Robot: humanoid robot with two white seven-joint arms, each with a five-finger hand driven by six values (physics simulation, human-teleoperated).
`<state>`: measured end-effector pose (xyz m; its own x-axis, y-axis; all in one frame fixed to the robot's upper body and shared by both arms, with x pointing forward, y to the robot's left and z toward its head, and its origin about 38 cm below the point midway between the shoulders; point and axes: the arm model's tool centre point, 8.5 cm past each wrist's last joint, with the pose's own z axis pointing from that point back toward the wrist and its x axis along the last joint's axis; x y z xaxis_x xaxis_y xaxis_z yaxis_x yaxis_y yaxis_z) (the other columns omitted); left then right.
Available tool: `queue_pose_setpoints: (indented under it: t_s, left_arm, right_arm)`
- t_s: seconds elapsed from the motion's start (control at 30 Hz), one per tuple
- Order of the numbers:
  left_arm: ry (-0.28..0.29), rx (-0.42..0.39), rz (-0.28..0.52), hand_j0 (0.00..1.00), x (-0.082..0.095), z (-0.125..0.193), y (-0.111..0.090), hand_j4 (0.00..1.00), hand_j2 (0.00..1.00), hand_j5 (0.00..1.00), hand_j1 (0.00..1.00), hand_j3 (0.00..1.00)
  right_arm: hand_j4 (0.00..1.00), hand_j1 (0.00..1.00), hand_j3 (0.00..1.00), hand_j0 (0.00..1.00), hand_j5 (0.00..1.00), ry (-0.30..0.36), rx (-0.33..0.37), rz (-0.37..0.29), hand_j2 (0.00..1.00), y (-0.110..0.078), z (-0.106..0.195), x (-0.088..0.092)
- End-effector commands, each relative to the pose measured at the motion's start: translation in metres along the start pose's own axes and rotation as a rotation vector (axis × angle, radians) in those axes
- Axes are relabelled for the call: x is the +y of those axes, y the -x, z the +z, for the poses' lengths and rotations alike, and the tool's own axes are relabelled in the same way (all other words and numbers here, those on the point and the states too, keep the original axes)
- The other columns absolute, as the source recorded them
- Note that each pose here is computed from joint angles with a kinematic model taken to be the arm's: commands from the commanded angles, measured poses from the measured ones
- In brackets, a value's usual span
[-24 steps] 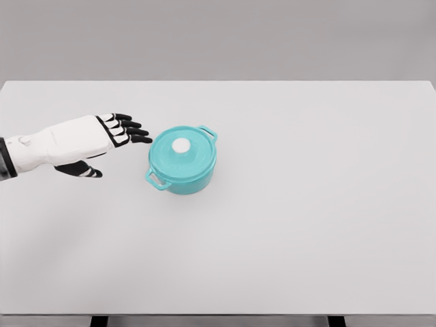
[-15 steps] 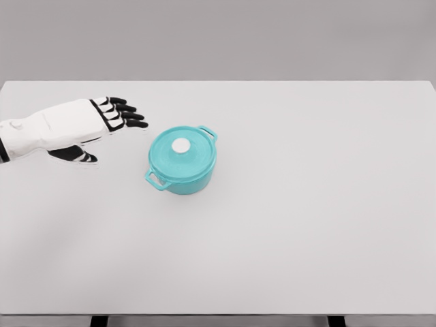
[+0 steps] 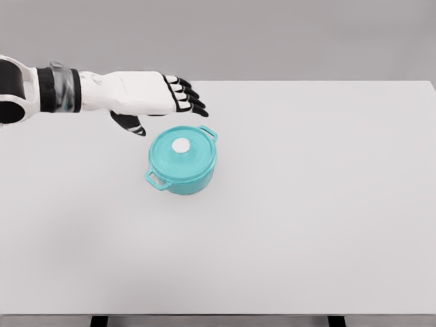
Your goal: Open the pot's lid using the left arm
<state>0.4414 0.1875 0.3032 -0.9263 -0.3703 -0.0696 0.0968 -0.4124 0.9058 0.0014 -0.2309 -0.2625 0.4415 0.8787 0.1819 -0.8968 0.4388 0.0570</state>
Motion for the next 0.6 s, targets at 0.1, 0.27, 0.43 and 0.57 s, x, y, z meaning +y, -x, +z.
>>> queue_pose_setpoints:
  t_s: [0.1,0.27,0.43,0.57]
  left_arm:
    - [0.079,-0.059,0.027,1.0,-0.02,-0.04,-0.01,1.0,1.0,1.0,1.0,1.0]
    - [0.101,0.012,0.082,1.0,-0.027,-0.045,0.012,1.0,1.0,1.0,1.0,1.0]
    - [0.108,0.01,0.087,1.0,-0.03,-0.047,0.011,1.0,1.0,1.0,1.0,1.0]
    - [0.12,-0.008,0.08,1.0,-0.034,-0.05,0.007,1.0,1.0,1.0,1.0,1.0]
  right_arm:
    - [1.0,1.0,1.0,1.0,1.0,0.0,0.0,0.0,1.0,0.0,0.0,0.0]
    - [1.0,1.0,1.0,1.0,1.0,0.0,0.0,0.0,1.0,0.0,0.0,0.0]
    - [1.0,1.0,1.0,1.0,1.0,0.0,0.0,0.0,1.0,0.0,0.0,0.0]
    - [1.0,1.0,1.0,1.0,1.0,0.0,0.0,0.0,1.0,0.0,0.0,0.0]
